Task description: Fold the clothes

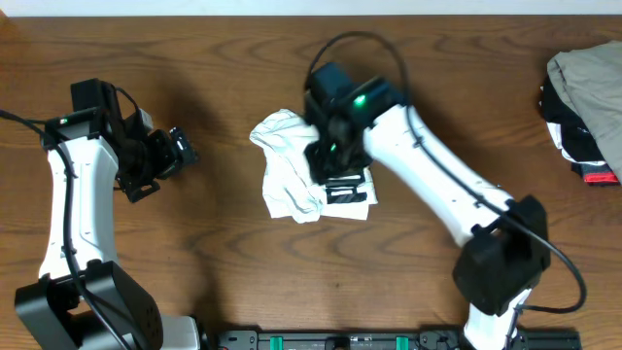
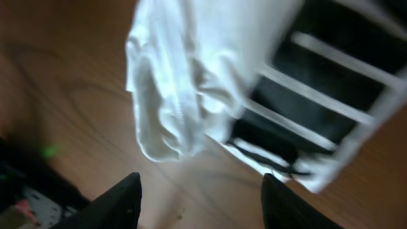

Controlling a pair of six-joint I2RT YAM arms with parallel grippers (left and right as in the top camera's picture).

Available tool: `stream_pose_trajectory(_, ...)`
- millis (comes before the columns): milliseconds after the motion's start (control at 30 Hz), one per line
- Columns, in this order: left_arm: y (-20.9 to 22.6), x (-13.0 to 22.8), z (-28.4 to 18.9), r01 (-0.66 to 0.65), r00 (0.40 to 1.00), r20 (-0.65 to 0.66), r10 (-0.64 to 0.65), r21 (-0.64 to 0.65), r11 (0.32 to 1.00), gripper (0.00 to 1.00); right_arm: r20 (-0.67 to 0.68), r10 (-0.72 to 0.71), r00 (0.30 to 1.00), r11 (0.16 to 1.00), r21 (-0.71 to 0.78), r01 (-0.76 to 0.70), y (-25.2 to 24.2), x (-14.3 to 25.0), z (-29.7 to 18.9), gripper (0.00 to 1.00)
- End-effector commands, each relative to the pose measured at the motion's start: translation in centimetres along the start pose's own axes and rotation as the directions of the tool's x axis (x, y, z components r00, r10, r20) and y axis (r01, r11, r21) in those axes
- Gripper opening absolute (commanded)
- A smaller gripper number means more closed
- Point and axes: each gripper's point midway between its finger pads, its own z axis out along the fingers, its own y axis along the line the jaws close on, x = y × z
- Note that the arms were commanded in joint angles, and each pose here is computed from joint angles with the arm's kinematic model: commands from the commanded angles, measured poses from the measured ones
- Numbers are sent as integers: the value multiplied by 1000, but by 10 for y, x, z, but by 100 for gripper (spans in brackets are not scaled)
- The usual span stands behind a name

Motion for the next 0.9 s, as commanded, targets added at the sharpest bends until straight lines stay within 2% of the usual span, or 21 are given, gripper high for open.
stream_pose_trajectory(0, -2, -2, -3, 5, 1000, 7, -5, 11, 1000, 98, -45, -80, 996, 997, 9, 80, 19, 16, 28, 62)
stream_pose_trajectory(467, -2, -2, -3, 5, 1000, 7, -5, 11, 1000, 98, -91, 7, 996, 1000, 30, -4, 13, 40, 67, 58)
stream_pose_trajectory(700, -2, -2, -3, 5, 1000, 7, -5, 11, 1000, 98, -64, 5, 998, 996, -89, -11, 34, 33, 74, 56)
stream_pose_trajectory(867, -2, -2, -3, 5, 1000, 7, -5, 11, 1000, 98, -70, 24, 997, 996, -87, -30, 37, 34, 80, 55)
